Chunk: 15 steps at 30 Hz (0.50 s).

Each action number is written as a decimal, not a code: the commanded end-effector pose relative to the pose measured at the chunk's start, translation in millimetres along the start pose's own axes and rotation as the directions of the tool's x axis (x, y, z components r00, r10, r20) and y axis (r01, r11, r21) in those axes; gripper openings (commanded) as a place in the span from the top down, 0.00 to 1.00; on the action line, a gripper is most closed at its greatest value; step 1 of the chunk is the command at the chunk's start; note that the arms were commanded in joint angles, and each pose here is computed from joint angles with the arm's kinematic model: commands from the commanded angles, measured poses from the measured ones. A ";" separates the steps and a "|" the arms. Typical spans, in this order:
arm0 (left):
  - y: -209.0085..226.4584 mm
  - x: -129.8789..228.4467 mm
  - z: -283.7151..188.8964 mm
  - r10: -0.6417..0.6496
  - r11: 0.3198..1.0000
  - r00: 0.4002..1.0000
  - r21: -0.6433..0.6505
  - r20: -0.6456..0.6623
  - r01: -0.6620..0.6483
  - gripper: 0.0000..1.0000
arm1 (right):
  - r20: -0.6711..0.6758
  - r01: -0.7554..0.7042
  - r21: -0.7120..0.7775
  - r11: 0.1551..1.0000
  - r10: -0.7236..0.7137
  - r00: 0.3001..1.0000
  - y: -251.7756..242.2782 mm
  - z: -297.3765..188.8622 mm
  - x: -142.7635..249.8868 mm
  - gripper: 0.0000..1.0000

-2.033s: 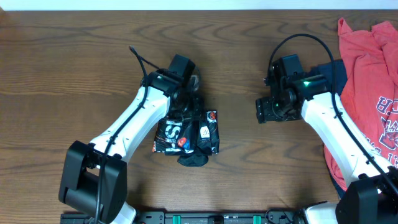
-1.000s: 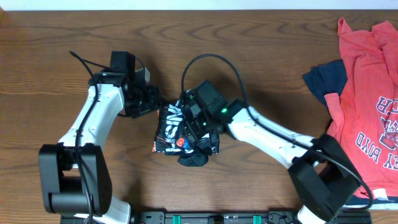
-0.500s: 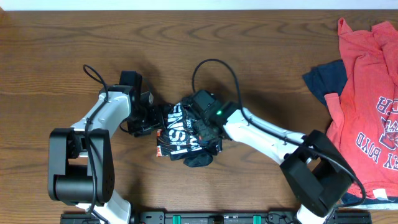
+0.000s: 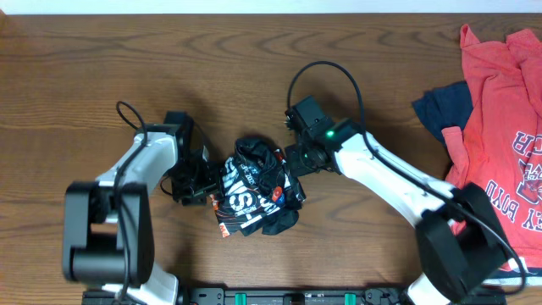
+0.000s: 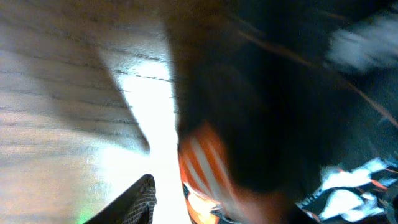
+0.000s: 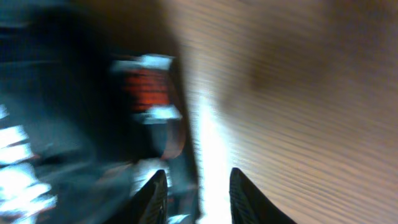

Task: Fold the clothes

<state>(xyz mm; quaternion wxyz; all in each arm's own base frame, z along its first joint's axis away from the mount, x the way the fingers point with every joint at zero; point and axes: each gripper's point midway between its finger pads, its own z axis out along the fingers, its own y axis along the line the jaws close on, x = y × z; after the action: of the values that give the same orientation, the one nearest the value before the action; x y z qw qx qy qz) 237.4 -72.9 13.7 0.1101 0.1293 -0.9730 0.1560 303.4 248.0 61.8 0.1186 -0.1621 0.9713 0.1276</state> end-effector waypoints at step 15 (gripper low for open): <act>-39.9 -84.7 -53.5 0.104 0.986 0.899 0.077 0.425 -0.150 0.23 | -0.036 0.277 -0.036 0.960 -0.279 0.960 72.7 25.8 28.9 0.44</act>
<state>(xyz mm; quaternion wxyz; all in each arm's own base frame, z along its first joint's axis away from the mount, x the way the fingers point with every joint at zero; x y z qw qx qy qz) 335.2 -76.6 63.0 -0.1327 0.0922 -0.9679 0.1925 253.2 319.6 65.4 0.1137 -0.3163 0.9269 0.1670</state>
